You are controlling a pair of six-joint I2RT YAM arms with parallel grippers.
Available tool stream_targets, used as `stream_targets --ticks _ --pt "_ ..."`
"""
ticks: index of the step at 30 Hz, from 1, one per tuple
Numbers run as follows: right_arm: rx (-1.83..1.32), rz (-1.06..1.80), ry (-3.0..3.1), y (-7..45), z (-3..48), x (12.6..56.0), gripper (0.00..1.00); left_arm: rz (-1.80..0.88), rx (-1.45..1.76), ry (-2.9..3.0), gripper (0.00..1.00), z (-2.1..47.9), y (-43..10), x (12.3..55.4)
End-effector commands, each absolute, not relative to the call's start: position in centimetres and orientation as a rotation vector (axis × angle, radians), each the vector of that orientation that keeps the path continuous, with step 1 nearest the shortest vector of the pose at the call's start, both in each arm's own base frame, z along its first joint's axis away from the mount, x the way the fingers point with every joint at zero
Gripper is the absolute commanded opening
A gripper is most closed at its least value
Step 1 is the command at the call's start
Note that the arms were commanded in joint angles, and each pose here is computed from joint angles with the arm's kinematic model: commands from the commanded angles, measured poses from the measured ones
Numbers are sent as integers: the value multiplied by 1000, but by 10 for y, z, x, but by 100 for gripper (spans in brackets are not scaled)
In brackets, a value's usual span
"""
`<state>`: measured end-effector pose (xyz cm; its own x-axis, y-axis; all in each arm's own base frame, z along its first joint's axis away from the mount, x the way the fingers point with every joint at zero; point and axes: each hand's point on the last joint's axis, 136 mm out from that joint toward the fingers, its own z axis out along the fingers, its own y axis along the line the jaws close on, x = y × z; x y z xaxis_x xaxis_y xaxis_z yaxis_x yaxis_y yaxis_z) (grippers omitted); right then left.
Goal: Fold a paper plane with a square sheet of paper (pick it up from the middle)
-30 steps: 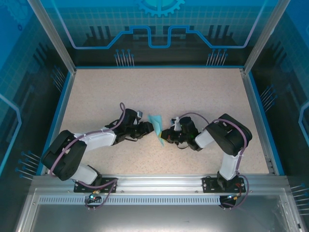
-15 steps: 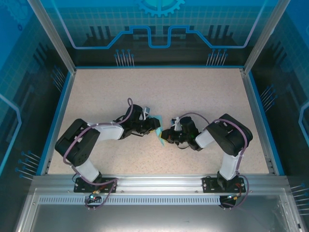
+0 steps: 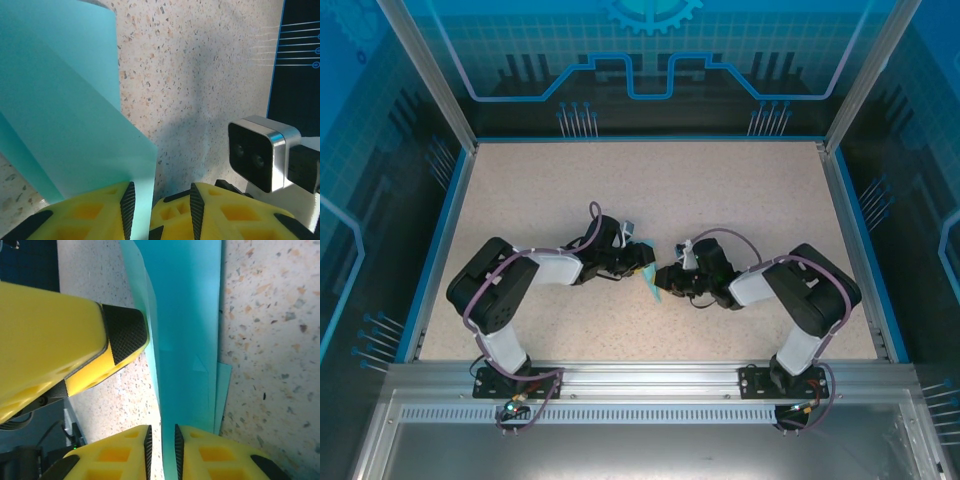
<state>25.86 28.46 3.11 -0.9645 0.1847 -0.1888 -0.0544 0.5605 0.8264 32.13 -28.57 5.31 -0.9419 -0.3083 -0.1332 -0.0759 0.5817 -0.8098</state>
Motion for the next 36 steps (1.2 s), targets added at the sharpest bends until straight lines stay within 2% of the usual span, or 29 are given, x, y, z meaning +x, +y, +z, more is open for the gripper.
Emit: stream_targets --ticks 1,5,15,27,36 --pt "21 1264 2578 286 31 257 24 -1306 -336 2531 37 57 -288 331" --pt "-31 1243 2584 290 32 256 27 -1305 -341 2537 37 55 -289 331" --pt "-84 1164 2622 292 25 255 26 -1308 -351 2539 36 55 -289 331" --pt "-60 1184 2620 293 23 254 9 -1307 -350 2542 36 55 -289 330" --pt "-32 1267 2603 295 21 255 4 -1308 -310 2521 38 72 -287 329"
